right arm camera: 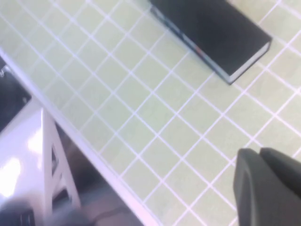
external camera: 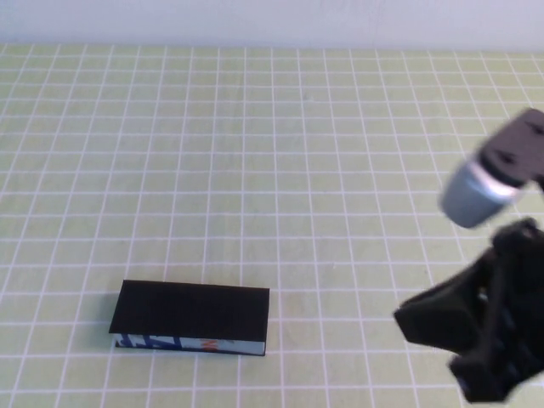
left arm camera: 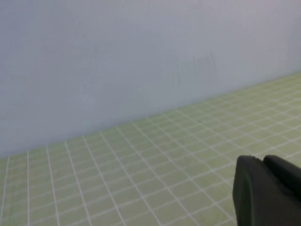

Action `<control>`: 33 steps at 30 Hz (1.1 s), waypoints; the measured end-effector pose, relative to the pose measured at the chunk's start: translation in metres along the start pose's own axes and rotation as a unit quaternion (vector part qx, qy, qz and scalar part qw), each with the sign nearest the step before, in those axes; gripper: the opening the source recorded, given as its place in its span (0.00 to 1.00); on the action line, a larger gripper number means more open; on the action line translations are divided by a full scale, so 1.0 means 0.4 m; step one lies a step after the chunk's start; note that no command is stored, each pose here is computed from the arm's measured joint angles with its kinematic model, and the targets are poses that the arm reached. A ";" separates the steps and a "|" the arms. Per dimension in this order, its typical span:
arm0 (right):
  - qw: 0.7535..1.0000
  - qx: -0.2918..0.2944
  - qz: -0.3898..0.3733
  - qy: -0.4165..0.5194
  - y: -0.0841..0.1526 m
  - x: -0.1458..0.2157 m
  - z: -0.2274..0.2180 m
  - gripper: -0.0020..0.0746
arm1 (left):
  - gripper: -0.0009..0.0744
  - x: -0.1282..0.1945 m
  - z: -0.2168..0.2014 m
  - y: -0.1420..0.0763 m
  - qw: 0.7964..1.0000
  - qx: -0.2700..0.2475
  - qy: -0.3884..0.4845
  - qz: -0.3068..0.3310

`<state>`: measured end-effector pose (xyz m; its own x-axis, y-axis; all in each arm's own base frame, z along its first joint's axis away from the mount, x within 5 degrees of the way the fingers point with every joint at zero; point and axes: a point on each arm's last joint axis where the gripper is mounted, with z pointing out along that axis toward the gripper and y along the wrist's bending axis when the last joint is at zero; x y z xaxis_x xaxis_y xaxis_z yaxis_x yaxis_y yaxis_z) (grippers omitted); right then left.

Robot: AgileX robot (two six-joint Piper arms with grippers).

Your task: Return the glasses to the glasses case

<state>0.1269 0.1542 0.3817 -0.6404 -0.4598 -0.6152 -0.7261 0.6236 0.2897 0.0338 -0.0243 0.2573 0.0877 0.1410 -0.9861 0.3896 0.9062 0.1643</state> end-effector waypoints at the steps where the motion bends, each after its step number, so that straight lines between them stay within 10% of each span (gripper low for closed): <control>1: 1.000 0.004 0.003 -0.022 0.000 0.030 -0.020 0.01 | 0.01 0.023 0.007 0.000 1.000 -0.005 0.007 -0.003; 15: 0.969 0.061 0.036 -0.237 -0.049 0.362 -0.127 0.01 | 0.01 0.158 0.035 0.004 0.998 -0.047 0.034 -0.032; 33: 0.967 0.054 0.070 -0.238 -0.115 0.474 0.050 0.01 | 0.01 0.159 0.035 0.003 0.998 -0.044 0.037 -0.032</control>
<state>0.0439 0.0511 0.2369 -0.5241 -0.0402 -0.8507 -0.5946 0.7324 0.3317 0.0529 -0.0199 0.1950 -0.0042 0.1070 -0.9942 0.3092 0.9457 0.1005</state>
